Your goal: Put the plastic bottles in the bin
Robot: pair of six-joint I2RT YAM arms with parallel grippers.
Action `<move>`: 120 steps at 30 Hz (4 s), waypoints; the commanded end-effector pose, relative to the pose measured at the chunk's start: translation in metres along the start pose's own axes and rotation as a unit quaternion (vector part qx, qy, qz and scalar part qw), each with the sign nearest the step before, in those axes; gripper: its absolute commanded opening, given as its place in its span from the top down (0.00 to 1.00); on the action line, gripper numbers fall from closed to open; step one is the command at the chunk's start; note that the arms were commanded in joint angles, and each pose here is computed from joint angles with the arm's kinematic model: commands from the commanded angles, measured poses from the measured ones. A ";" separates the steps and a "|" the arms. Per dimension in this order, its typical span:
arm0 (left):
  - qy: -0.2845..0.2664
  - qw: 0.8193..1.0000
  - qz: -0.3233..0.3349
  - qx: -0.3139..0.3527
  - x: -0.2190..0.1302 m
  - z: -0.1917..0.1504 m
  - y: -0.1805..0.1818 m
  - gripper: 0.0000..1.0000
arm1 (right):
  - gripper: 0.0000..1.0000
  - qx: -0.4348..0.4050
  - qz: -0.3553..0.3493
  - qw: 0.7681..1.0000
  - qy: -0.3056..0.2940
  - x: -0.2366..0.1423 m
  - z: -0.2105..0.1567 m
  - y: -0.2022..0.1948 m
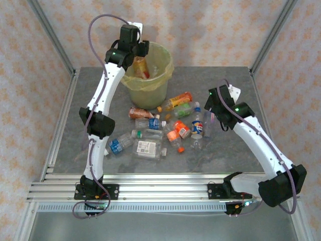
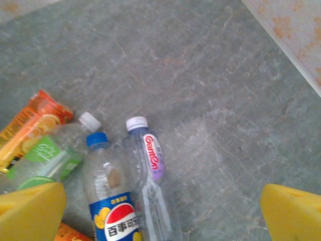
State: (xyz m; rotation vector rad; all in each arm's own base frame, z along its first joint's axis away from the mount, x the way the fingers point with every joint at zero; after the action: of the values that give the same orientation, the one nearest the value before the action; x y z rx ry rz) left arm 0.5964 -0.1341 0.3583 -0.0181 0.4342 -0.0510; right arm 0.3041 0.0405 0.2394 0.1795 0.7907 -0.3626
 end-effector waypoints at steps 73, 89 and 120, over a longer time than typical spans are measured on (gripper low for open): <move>-0.039 0.980 -0.073 -0.180 -0.209 -0.001 0.024 0.00 | 0.53 -0.024 -0.040 0.986 0.159 0.118 -0.089 -0.007; 0.052 0.957 -0.260 -0.114 -0.198 -0.008 -0.114 0.00 | 0.65 -0.079 0.357 0.925 -0.100 -0.046 -0.005 0.111; 0.181 0.907 -0.364 -0.108 -0.166 -0.054 -0.204 0.01 | 0.64 -0.154 0.512 0.830 -0.159 -0.111 0.017 0.208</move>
State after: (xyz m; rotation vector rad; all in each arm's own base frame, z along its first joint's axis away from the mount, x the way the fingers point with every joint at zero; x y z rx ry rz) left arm 0.4224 -0.3258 0.3782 -0.3860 0.7771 -0.7247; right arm 0.3208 0.2468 0.3058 0.2122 0.4160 0.7027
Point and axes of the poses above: each hand's point on the last joint's axis, 136 mm out from that joint toward the fingers, its own x axis out along the fingers, its own y axis along the line the jaws close on, z = x × y, the point moved 1 cm from there along -x, back along the fingers, and after that the axes turned 4 degrees about -x, right-handed, at the moved point
